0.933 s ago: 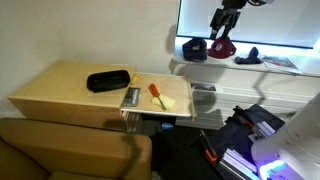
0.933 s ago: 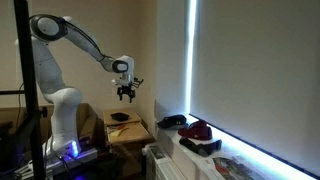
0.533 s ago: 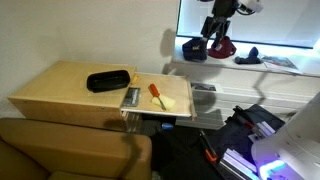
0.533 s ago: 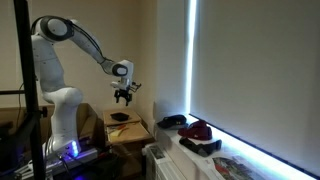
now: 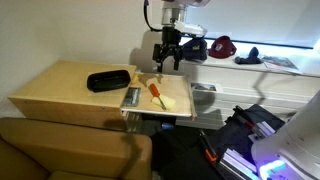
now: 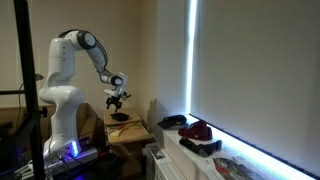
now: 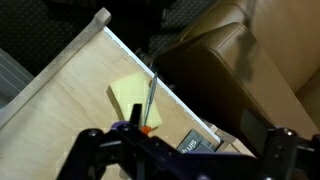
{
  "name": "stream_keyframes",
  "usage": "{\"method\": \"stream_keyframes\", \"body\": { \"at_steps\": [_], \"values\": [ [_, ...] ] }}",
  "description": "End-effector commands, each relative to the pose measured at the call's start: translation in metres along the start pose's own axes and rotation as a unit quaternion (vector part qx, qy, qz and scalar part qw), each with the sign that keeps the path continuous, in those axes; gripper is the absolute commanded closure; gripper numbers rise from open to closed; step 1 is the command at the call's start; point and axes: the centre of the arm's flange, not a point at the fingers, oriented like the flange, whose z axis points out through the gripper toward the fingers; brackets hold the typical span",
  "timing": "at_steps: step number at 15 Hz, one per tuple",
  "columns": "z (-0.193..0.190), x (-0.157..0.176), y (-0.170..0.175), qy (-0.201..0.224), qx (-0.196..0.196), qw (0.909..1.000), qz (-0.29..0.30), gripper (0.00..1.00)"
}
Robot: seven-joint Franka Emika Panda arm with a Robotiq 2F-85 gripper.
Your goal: Place the screwdriver in the black bowl, move the sticky notes to the windowsill, then unstack the caps
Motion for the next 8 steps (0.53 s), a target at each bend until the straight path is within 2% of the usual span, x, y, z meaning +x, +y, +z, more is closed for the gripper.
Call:
{"method": "stream_keyframes", "body": {
  "at_steps": [1,2,3,5,8],
  "values": [
    [0.003,0.007,-0.001,-0.002,0.000,1.0000,0.001,0.00],
    [0.011,0.007,0.010,-0.002,-0.008,0.9996,0.025,0.00],
    [0.020,0.014,0.015,0.005,0.006,0.9986,0.052,0.00],
    [0.048,0.028,0.011,0.043,0.019,0.9934,0.104,0.00],
    [0.077,0.054,-0.003,0.115,0.002,0.9838,0.137,0.00]
  ]
}}
